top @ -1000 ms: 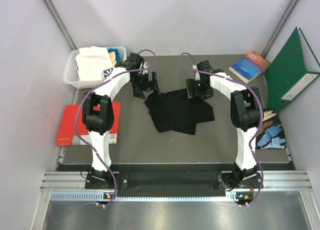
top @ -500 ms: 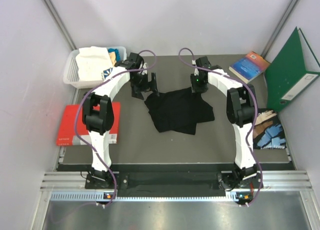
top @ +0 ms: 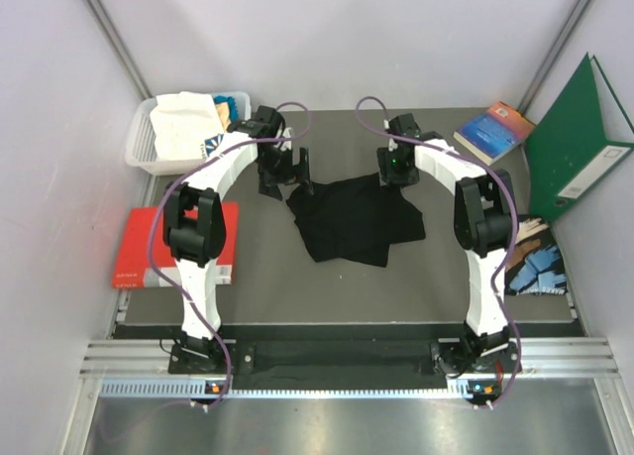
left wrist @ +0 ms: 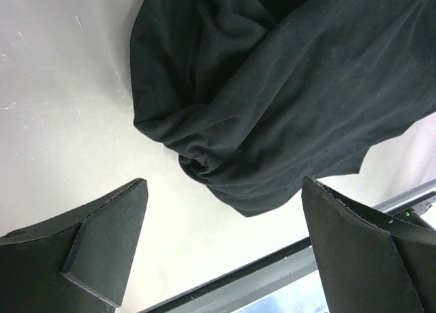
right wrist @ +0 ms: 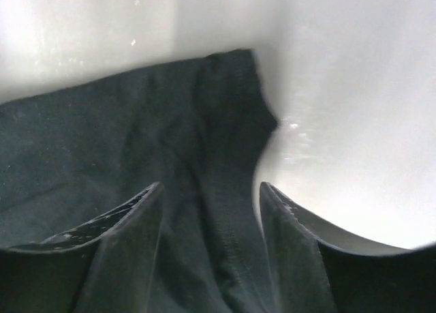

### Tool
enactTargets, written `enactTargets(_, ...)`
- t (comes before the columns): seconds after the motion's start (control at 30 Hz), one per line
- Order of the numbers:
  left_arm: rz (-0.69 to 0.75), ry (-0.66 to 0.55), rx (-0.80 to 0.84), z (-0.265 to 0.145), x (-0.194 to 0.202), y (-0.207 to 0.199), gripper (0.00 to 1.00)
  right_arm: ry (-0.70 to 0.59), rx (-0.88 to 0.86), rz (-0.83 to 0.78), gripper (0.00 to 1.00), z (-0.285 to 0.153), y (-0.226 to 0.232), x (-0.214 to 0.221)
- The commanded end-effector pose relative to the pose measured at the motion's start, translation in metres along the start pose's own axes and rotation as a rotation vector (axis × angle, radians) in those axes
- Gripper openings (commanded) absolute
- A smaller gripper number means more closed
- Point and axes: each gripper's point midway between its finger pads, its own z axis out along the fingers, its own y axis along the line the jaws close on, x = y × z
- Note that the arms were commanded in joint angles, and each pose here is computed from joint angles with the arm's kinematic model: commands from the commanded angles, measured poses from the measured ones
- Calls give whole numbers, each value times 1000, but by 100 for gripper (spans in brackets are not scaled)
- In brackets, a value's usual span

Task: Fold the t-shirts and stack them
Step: Flatten the tshirt out

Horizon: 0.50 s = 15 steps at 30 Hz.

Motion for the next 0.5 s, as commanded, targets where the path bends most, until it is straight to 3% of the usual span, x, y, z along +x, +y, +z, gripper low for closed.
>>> enactTargets(0.0,37,-4,-4,-4,-3,-2,99,-116,56,19,59,-29,-14,-29)
enactTargets(0.2,49,12,-15,-1,-2,1,99,-117,40,27,62,-23,-12,-31)
enactTargets(0.47,67,29,-43,0,1,7,99,-106,-51,67,61,20,7,-30)
